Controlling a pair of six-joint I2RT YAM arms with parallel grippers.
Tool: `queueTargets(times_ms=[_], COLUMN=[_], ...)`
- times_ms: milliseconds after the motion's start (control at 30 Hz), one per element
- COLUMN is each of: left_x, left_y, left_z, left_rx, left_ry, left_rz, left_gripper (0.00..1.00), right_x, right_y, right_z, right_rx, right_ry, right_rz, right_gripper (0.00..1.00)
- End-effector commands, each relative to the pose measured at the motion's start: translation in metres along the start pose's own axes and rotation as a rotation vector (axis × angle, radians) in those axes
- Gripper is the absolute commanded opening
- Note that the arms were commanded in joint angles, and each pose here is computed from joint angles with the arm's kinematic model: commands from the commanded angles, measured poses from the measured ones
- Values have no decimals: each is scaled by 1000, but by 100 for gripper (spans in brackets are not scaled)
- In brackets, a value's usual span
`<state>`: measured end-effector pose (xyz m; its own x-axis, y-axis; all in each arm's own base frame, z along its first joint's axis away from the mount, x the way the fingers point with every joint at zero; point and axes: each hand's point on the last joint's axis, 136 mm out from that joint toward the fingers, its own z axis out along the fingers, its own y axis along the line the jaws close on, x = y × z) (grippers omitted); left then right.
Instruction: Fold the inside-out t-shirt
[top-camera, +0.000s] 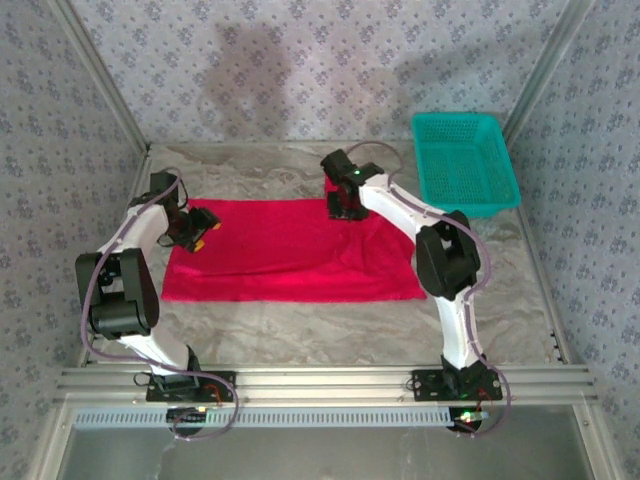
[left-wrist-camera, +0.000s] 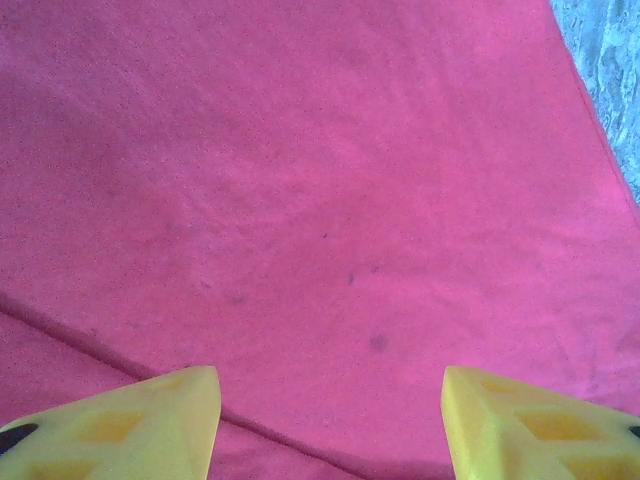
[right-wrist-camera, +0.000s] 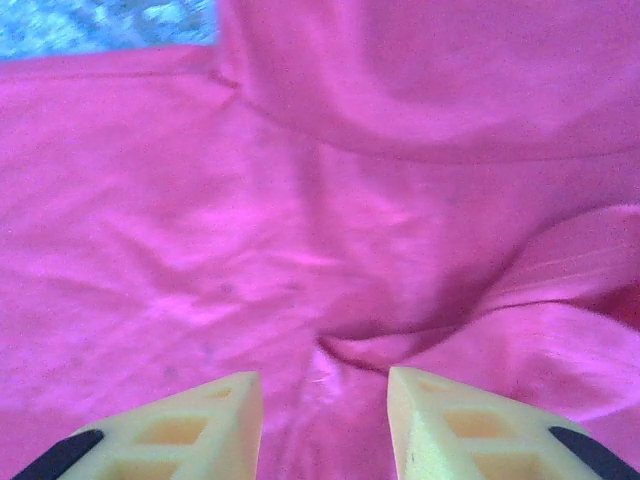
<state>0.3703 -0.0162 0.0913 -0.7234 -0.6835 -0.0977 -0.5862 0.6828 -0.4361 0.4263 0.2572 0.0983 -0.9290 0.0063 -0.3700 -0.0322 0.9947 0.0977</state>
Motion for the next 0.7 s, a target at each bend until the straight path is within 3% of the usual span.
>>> queueTargets(times_ms=[0,433,667], left_x=[6,8,8], left_y=[6,7,7], left_z=[0,4,2], left_rx=[-22,-21,-23], left_ry=[11,21,21], left_rz=[13,13,16], left_gripper=[60,60,60], right_x=[19,43,43], right_y=[1,-7,-9], right_z=[17,50,63], right_rx=[48,120,137], right_ry=[80,157,156], right_rz=[-43,-69,-67], right_gripper=[39,43,35])
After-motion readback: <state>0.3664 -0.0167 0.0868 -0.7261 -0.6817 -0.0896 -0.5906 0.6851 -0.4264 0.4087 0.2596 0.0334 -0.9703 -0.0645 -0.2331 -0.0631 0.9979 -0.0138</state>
